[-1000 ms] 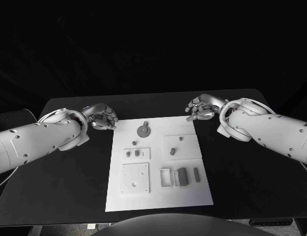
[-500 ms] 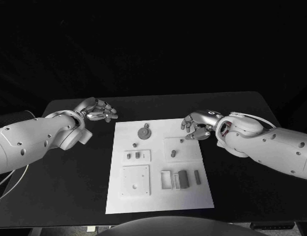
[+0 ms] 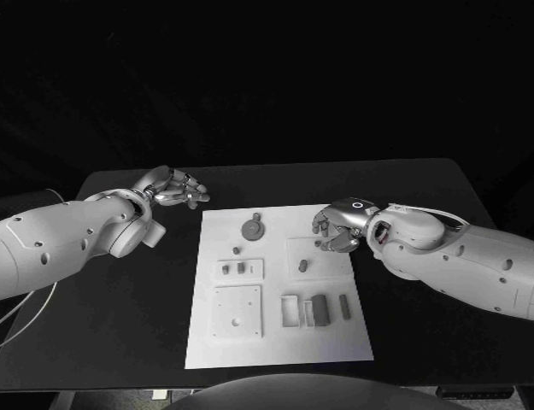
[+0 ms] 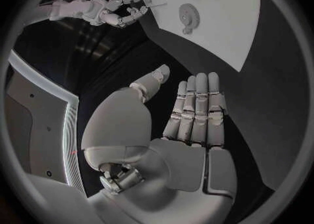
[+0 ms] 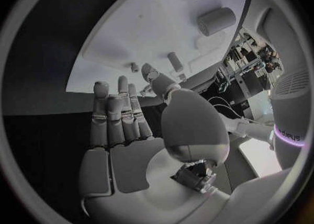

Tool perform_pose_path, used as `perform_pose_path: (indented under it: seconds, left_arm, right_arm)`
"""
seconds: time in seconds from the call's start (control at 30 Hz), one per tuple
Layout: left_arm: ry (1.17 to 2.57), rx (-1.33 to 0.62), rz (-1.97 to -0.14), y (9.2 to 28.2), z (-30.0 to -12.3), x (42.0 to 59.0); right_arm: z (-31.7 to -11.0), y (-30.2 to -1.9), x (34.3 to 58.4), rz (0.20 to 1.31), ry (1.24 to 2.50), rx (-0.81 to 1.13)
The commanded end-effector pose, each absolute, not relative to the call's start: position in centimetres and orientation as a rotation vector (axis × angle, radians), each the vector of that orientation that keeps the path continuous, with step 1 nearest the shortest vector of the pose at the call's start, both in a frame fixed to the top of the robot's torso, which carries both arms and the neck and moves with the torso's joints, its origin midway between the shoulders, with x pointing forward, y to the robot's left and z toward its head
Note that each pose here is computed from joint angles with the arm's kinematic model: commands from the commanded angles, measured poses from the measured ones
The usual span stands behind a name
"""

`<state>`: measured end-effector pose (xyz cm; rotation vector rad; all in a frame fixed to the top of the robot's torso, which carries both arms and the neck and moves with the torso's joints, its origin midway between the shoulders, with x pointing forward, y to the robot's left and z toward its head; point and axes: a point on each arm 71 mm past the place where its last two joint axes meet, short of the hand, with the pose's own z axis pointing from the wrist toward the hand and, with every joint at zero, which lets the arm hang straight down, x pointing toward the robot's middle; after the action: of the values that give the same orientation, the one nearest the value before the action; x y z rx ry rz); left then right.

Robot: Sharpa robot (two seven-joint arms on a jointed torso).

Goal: Assemble the parts on the task board

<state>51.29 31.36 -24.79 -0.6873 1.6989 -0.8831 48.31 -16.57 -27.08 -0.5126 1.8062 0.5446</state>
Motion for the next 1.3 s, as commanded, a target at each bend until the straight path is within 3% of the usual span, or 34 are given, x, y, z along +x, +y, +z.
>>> perform_pose_path:
  seconds: [0.03,1.3]
  left_arm:
    - [1.680,-0.697,-0.896,31.1,-24.6,51.4]
    - [1.686,-0.703,-0.894,30.5,-24.7,51.4]
  right_arm:
    - [-27.4,-16.4,48.3,0.509,1.803,-0.554]
    - [-29.0,-15.1,48.3,0.487,1.843,-0.611]
